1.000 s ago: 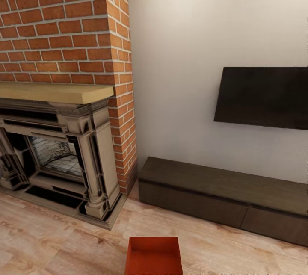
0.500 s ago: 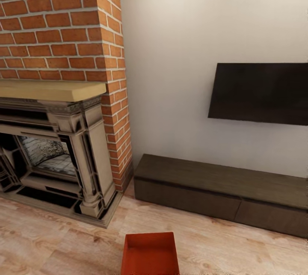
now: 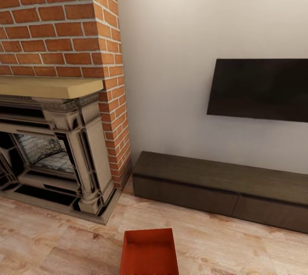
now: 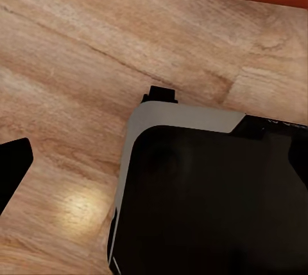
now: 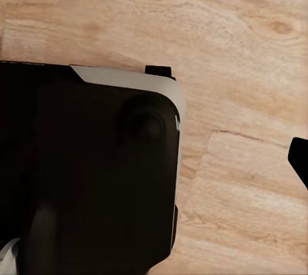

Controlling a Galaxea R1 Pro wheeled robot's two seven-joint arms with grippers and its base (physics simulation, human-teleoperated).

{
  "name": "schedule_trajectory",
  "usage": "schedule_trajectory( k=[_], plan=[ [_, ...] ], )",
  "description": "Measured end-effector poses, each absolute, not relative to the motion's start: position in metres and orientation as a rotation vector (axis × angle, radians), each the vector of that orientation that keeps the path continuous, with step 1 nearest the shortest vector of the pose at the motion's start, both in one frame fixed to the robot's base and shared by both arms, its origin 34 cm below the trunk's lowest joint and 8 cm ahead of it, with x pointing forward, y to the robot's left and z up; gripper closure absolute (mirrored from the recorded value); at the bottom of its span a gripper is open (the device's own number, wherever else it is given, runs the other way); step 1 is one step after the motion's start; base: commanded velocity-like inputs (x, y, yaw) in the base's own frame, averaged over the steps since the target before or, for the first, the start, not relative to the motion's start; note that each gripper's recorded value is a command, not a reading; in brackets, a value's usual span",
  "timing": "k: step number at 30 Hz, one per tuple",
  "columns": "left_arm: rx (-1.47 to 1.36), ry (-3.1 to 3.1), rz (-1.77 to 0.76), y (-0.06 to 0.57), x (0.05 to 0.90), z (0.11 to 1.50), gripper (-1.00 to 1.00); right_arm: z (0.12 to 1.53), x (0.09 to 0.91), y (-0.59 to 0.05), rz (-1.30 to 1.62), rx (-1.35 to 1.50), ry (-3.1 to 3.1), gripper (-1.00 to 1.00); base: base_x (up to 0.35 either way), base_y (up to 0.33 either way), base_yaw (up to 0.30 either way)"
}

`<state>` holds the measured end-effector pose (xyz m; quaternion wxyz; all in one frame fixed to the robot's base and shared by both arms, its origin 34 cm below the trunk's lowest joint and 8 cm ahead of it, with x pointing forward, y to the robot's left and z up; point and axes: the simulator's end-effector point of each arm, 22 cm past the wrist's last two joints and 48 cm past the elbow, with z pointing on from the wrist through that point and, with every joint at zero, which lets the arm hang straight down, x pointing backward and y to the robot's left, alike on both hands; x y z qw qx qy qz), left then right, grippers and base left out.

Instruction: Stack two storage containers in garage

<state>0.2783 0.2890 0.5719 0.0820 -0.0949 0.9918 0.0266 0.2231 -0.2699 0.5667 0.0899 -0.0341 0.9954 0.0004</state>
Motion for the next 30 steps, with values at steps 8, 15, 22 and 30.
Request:
schedule_trajectory(
  k=[8, 15, 22, 30],
  plan=[
    [-0.284, 2.976, 0.082, 0.289, 0.273, 0.57, -1.0, 0.566, 0.219, -0.27, 0.001, -0.101, 2.971, -1.0, 0.0, 0.0, -0.001],
    [-0.285, 2.987, 0.083, 0.289, 0.269, 0.568, -1.0, 0.565, 0.214, -0.269, 0.01, -0.103, 2.983, -1.0, 0.0, 0.0, 0.0],
    [-0.285, 2.998, 0.085, 0.289, 0.265, 0.567, -1.0, 0.564, 0.209, -0.268, 0.018, -0.106, 2.995, -1.0, 0.0, 0.0, 0.0],
    [-0.286, 3.011, 0.088, 0.289, 0.26, 0.565, -1.0, 0.563, 0.205, -0.268, 0.023, -0.112, 3.008, -1.0, 0.0, 0.0, 0.0]
  ],
)
